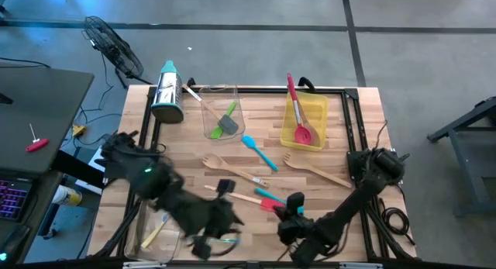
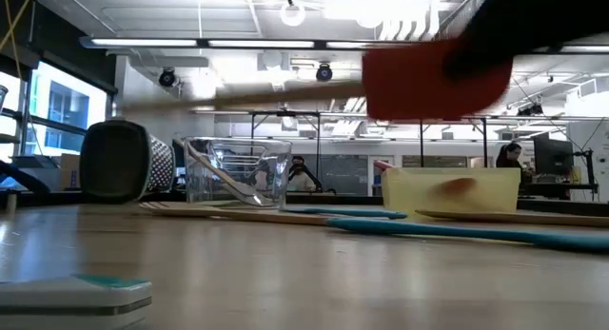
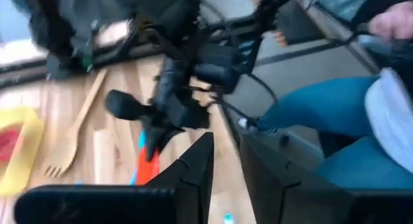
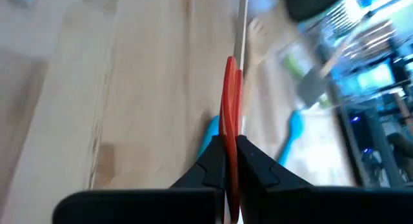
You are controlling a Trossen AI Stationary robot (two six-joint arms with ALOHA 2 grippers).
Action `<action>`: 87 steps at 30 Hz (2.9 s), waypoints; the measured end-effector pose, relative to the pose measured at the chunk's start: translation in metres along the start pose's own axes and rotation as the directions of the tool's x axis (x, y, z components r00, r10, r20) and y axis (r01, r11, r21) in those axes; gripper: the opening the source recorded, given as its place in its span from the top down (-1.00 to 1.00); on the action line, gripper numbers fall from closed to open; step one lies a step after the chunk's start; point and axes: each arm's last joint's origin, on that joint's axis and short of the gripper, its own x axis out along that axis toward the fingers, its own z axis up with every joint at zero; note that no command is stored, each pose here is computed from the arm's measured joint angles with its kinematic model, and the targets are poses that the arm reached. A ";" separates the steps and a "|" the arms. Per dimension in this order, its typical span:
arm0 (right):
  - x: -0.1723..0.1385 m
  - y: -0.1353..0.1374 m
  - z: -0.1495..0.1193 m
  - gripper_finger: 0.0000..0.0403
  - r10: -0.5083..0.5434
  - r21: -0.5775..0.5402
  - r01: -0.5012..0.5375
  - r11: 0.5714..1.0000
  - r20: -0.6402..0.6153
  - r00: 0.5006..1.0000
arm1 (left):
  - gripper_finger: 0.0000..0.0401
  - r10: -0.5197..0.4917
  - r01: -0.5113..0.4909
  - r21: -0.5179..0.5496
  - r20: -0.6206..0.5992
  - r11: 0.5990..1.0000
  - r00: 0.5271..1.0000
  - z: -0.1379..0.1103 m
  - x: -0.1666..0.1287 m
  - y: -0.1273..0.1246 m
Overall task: Pick & Place Kitchen Items
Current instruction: Put the orange spatula into the top transparent bin
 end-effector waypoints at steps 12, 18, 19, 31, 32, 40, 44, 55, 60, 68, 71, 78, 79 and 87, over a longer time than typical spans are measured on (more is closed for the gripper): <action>-0.105 -0.047 0.025 0.98 -0.119 0.117 0.082 0.990 0.356 0.927 | 0.63 0.092 -0.098 0.234 0.037 0.967 0.995 -0.032 -0.039 -0.083; -0.145 -0.050 0.044 0.98 -0.120 0.105 0.079 0.991 0.480 0.869 | 0.63 0.188 -0.212 0.286 0.110 0.935 0.976 -0.053 -0.040 -0.116; -0.150 -0.050 0.048 0.98 -0.116 0.097 0.077 0.992 0.497 0.860 | 0.63 0.204 -0.231 0.278 0.125 0.932 0.971 -0.056 -0.039 -0.119; -0.178 -0.058 0.074 0.98 0.071 -0.025 -0.077 0.997 0.725 0.685 | 0.63 0.508 -0.572 0.124 0.338 0.811 0.793 -0.081 0.006 -0.135; -0.180 -0.058 0.075 0.98 0.099 -0.043 -0.102 0.994 0.749 0.655 | 0.63 0.517 -0.582 0.121 0.341 0.804 0.785 -0.082 0.007 -0.136; -0.186 -0.059 0.081 0.98 0.212 -0.147 -0.168 0.975 0.838 0.502 | 0.63 0.422 -0.491 0.068 0.419 0.868 0.804 -0.064 0.004 -0.144; -0.184 -0.061 0.084 0.98 0.204 -0.156 -0.136 0.978 0.848 0.490 | 0.63 0.237 -0.370 0.153 0.536 0.917 0.810 -0.045 0.004 -0.152; -0.177 -0.066 0.091 0.98 0.240 -0.209 -0.119 0.971 0.880 0.409 | 0.63 0.077 -0.319 0.245 0.672 0.916 0.736 -0.027 0.013 -0.149; -0.171 -0.069 0.095 0.98 0.247 -0.226 -0.101 0.969 0.889 0.385 | 0.63 0.039 -0.290 0.237 0.708 0.927 0.705 -0.019 0.016 -0.140; -0.156 -0.077 0.102 0.98 0.221 -0.211 -0.069 0.975 0.891 0.396 | 0.63 0.025 -0.277 0.224 0.735 0.934 0.677 -0.013 0.017 -0.133; -0.150 -0.079 0.104 0.98 0.208 -0.201 -0.061 0.978 0.889 0.408 | 0.63 -0.004 -0.260 0.242 0.739 0.935 0.674 -0.014 0.016 -0.135; -0.140 -0.084 0.108 0.98 0.217 -0.211 -0.057 0.976 0.895 0.390 | 0.63 -0.006 -0.258 0.243 0.738 0.935 0.675 -0.014 0.018 -0.136; -0.140 -0.084 0.109 0.98 0.215 -0.210 -0.056 0.976 0.895 0.390 | 0.63 -0.006 -0.258 0.244 0.737 0.935 0.676 -0.015 0.019 -0.136; -0.140 -0.086 0.110 0.98 0.201 -0.203 -0.036 0.979 0.902 0.381 | 0.63 -0.024 -0.243 0.255 0.734 0.936 0.679 -0.016 0.020 -0.138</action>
